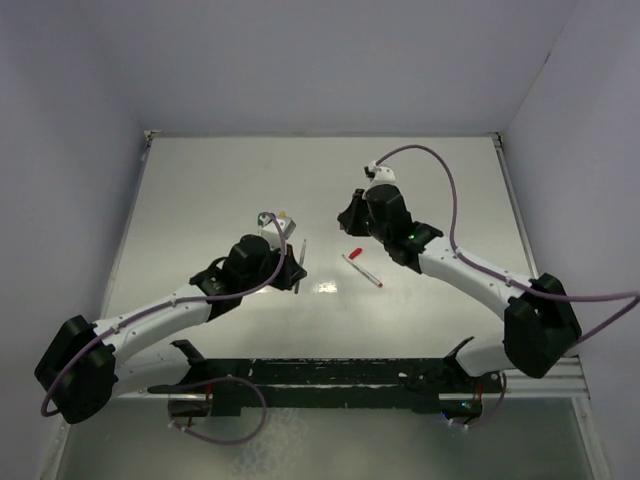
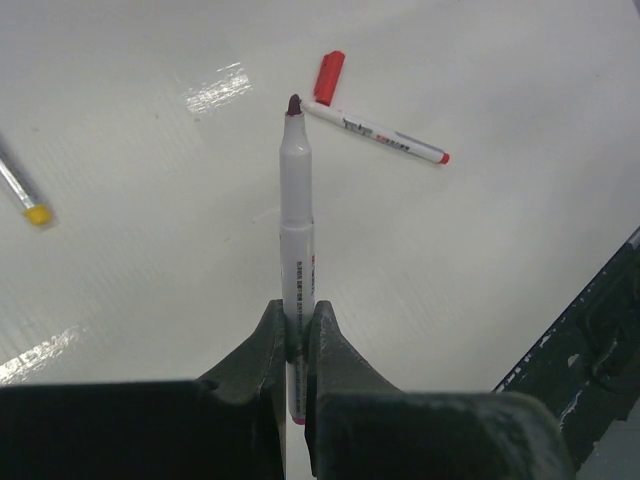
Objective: Insert the pens into the pen caps
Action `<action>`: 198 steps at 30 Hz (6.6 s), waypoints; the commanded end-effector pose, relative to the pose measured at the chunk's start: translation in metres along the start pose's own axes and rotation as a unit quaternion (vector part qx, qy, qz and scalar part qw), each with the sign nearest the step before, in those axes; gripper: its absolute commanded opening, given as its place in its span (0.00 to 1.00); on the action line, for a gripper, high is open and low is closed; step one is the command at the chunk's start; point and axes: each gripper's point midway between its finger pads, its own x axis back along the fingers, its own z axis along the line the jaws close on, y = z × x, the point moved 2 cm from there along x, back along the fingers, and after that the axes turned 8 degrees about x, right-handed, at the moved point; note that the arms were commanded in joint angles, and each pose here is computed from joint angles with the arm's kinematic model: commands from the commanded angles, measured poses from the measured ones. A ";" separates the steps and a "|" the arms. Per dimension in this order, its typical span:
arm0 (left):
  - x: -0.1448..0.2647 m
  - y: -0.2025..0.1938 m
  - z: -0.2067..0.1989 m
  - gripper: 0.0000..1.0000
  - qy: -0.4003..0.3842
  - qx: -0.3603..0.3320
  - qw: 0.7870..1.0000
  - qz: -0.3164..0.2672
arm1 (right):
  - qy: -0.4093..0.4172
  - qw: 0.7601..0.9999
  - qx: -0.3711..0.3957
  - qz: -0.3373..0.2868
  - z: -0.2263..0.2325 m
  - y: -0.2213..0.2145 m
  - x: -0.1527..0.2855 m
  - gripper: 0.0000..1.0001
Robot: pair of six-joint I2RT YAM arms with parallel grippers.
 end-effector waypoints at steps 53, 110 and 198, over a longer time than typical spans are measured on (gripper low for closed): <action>0.014 0.065 -0.100 0.00 -0.236 0.038 0.967 -0.090 | 0.291 0.928 -0.033 -0.232 0.081 0.061 0.088 0.00; 0.020 0.047 -0.083 0.00 -0.213 0.039 0.973 -0.083 | 0.278 0.932 -0.020 -0.233 0.085 0.058 0.086 0.00; 0.033 0.164 -0.073 0.00 -0.208 0.039 0.942 -0.259 | 0.186 0.976 0.104 0.032 0.095 -0.101 0.024 0.00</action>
